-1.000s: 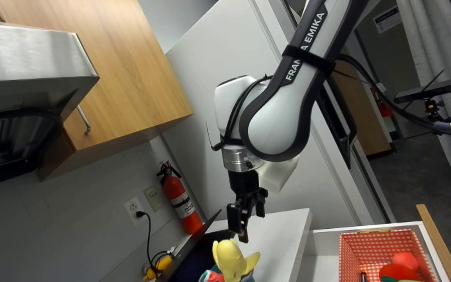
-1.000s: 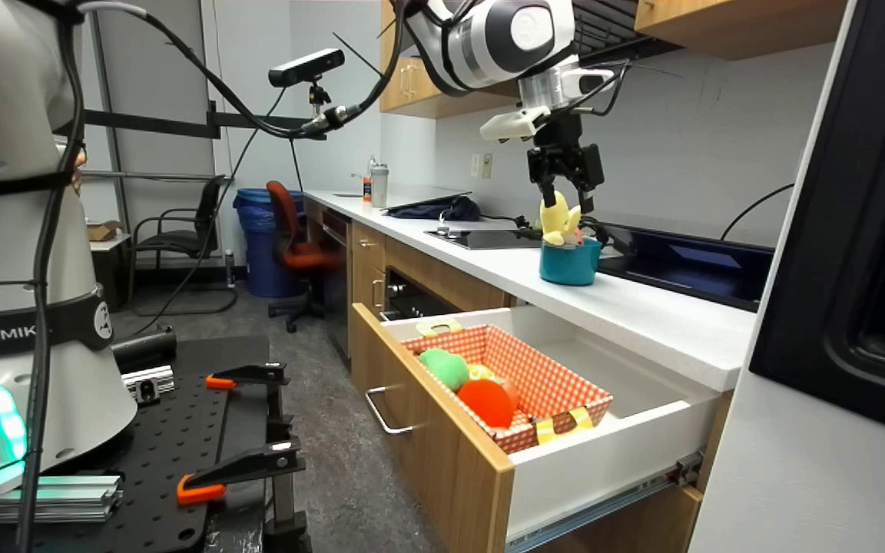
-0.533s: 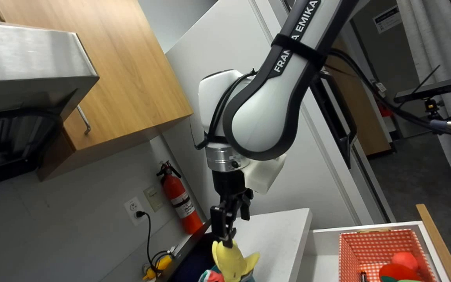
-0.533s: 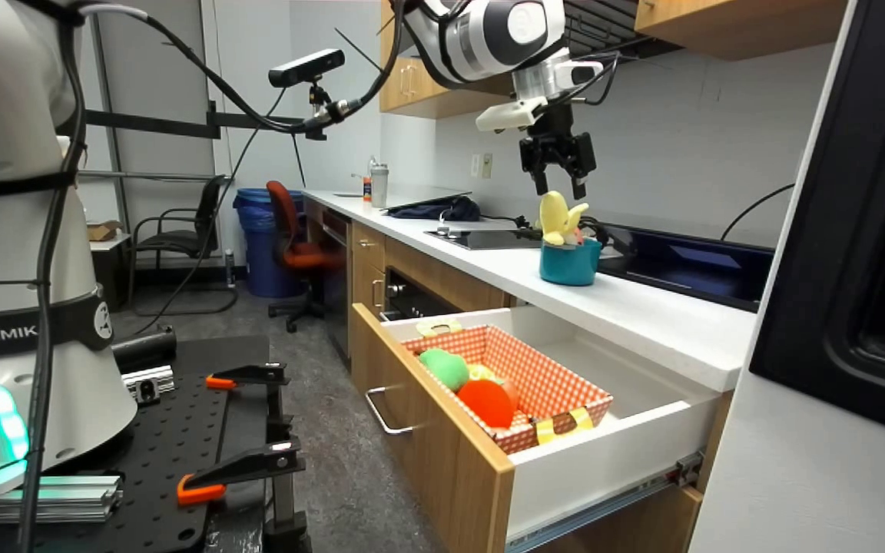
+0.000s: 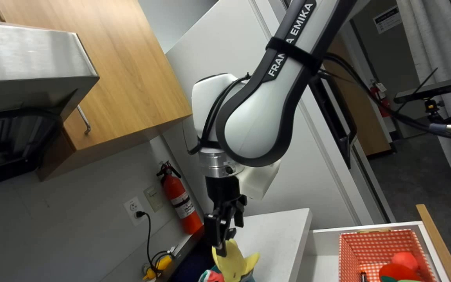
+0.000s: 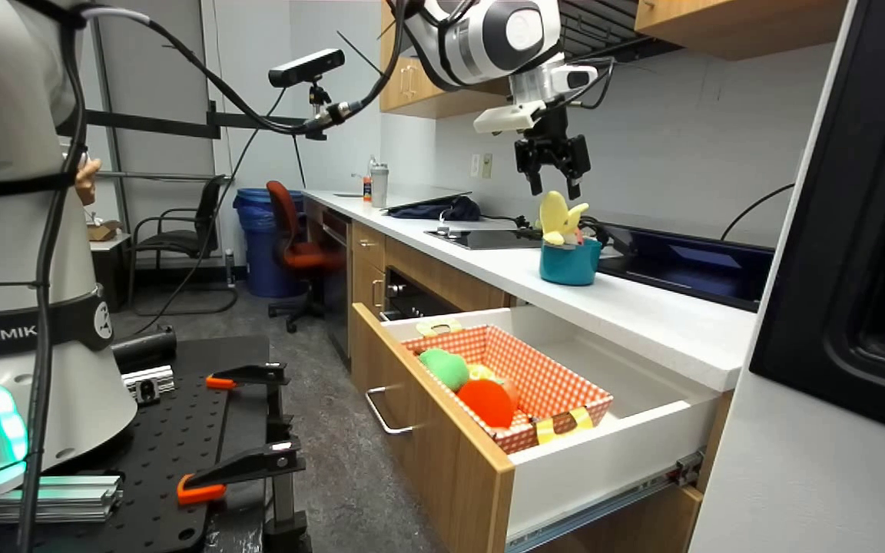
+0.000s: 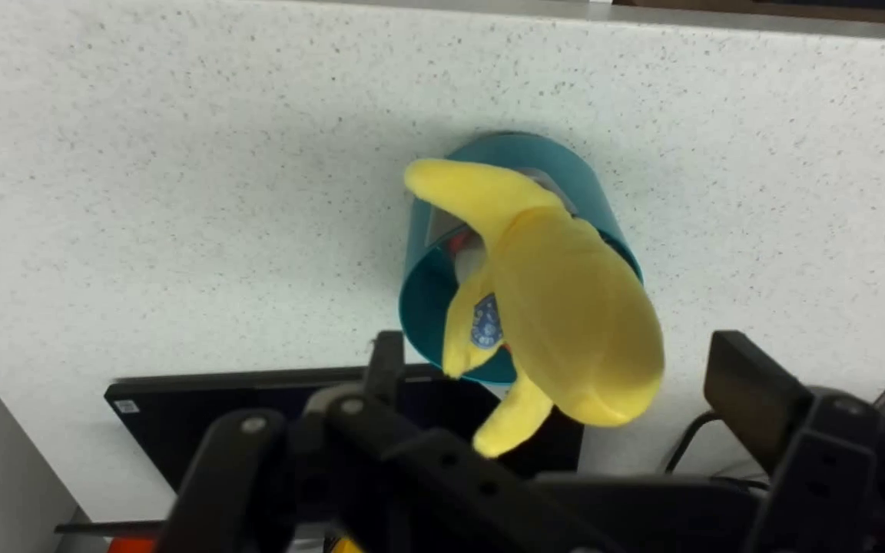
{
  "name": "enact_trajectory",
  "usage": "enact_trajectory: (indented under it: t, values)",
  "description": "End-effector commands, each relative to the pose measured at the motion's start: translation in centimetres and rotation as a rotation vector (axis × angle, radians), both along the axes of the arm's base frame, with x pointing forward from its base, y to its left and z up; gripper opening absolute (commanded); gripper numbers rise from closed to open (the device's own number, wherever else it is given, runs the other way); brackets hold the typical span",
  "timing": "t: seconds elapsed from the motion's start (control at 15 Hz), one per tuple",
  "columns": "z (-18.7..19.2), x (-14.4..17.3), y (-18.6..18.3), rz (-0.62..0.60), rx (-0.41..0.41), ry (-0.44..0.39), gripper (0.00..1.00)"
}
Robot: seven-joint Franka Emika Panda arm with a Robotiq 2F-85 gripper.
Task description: Open the top drawer and put the plush toy inside
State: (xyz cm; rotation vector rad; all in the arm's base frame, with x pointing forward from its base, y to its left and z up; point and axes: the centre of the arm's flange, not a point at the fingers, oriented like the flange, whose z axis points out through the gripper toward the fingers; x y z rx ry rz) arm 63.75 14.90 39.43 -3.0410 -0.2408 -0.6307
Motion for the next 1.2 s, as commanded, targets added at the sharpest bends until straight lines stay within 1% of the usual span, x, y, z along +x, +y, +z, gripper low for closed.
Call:
enact_trajectory:
  t: [0.0,0.2,0.27,0.33,0.4,0.47,0.67,0.93,1.07,1.13]
  values:
    - [-0.8,2.2,1.2,0.033,0.004,0.027,1.00]
    - [-2.0,3.1,1.6,0.047,0.000,0.038,1.00]
    - [-2.3,3.6,1.6,0.046,-0.001,0.039,0.96]
    - [-2.6,3.8,1.5,0.046,-0.001,0.040,0.78]
    - [-2.8,4.1,1.5,0.044,-0.001,0.040,0.72]
    - [-2.9,4.4,1.4,0.043,-0.002,0.039,0.70]
    - [-3.4,4.8,0.9,0.033,-0.006,0.044,0.46]
    - [-3.0,4.3,0.5,0.018,-0.009,0.046,0.16]
    - [-2.5,3.8,0.4,0.013,-0.010,0.048,0.04]
    - [-2.2,3.6,0.4,0.011,-0.011,0.049,0.01]
